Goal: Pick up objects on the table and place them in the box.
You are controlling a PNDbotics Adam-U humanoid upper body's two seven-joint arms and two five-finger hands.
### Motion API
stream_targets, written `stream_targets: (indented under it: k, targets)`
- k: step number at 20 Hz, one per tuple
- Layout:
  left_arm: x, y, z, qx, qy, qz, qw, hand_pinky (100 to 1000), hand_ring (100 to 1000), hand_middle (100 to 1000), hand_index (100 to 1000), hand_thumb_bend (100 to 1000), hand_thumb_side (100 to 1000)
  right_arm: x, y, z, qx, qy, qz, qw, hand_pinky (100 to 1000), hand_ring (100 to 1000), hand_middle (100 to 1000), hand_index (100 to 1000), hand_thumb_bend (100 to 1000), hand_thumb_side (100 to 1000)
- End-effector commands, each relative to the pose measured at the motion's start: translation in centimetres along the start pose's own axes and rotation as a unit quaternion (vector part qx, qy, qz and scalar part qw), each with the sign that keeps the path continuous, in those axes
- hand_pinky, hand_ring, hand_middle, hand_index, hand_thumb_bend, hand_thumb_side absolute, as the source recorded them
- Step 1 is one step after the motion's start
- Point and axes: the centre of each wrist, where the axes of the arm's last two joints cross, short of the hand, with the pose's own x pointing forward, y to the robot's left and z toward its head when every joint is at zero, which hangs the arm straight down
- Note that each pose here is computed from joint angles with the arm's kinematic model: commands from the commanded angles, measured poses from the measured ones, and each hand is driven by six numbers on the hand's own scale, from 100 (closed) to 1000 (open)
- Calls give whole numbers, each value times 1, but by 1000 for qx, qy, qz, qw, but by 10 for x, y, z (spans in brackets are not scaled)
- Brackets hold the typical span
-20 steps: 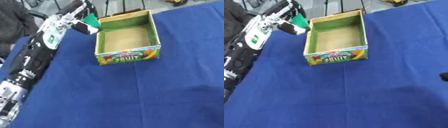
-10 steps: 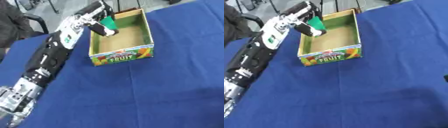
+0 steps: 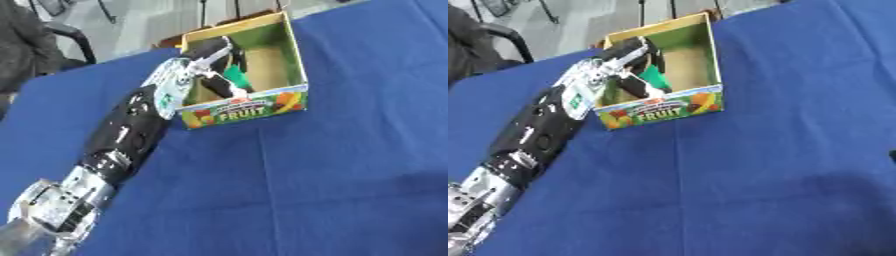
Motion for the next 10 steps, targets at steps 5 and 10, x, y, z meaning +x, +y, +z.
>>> stream_targets:
  k: [5, 10]
  targets:
    - [-7, 9, 4, -29, -3, -19, 999, 732, 715, 750, 899, 1000, 711, 6, -2, -3, 1, -12, 3, 1000, 766, 712, 578, 670, 100, 1000]
    - [-9, 27, 11, 24, -6, -15, 1000, 819, 806, 825, 952, 1000, 884, 4, -2, -1, -5, -9, 1, 1000, 766, 712, 578, 670, 100, 998]
